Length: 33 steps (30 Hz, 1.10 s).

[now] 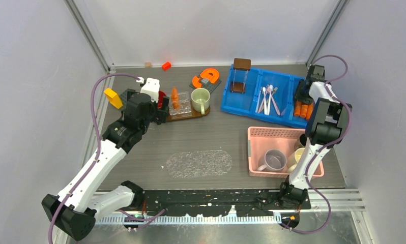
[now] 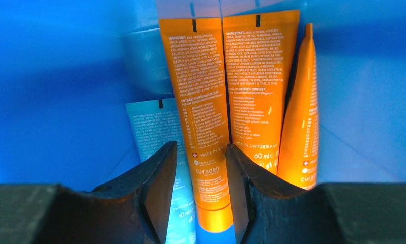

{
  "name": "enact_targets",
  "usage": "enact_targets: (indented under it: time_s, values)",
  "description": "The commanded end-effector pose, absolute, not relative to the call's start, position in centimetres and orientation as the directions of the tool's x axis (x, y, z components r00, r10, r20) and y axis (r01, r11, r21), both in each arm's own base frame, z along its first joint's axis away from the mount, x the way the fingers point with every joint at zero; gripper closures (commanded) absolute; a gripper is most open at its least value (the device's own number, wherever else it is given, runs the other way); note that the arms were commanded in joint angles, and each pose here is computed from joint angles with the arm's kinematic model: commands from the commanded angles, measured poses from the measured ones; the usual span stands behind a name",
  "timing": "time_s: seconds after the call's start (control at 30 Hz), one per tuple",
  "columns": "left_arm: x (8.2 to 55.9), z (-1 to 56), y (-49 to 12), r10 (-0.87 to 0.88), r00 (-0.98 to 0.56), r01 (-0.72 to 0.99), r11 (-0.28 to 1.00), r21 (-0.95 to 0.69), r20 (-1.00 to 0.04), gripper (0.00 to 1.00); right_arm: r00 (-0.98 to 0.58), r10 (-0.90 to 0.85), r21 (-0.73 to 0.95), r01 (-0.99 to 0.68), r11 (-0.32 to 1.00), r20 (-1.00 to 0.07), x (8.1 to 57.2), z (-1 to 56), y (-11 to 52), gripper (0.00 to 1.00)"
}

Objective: Prepare toiletry sets of a toothbrush and toothpaste on the tray
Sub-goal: Pick up the toothpaste from the storage box.

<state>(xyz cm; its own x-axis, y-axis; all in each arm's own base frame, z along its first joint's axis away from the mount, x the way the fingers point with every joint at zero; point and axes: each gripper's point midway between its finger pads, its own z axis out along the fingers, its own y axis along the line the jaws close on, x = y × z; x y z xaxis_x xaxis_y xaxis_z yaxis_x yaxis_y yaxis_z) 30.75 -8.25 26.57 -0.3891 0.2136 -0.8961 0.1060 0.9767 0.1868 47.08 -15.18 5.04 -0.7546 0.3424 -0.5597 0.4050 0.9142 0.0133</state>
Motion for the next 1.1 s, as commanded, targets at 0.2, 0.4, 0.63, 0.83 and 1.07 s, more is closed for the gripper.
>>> enact_targets:
  time_s: [0.2,0.4,0.63,0.83,1.07]
  values:
    - [31.5,27.2,-8.4,0.201,-0.360,0.100,0.979,0.177,-0.911,0.04,-0.753,0.288,-0.022,0.373,0.928,-0.592,48.8,4.5,-16.5,0.54]
    - [31.6,27.0,-8.5,0.203,-0.367,0.101,0.979,0.179,-0.908,0.04,-0.746,0.275,-0.031,0.367,0.930,-0.606,48.6,5.3,-16.6,0.76]
    - [31.5,27.2,-8.5,0.198,-0.361,0.103,0.980,0.172,-0.911,0.04,-0.677,0.255,-0.030,0.379,0.925,-0.691,49.3,10.5,-17.0,0.89]
    - [31.3,27.7,-8.4,0.190,-0.348,0.102,0.981,0.164,-0.918,0.04,-0.605,0.231,-0.046,0.406,0.913,-0.762,48.7,15.8,-17.3,0.90]
    - [31.0,28.4,-8.8,0.163,-0.331,0.117,0.984,0.131,-0.929,0.04,-0.522,0.189,-0.070,0.436,0.897,-0.832,46.8,21.5,-16.6,0.90]
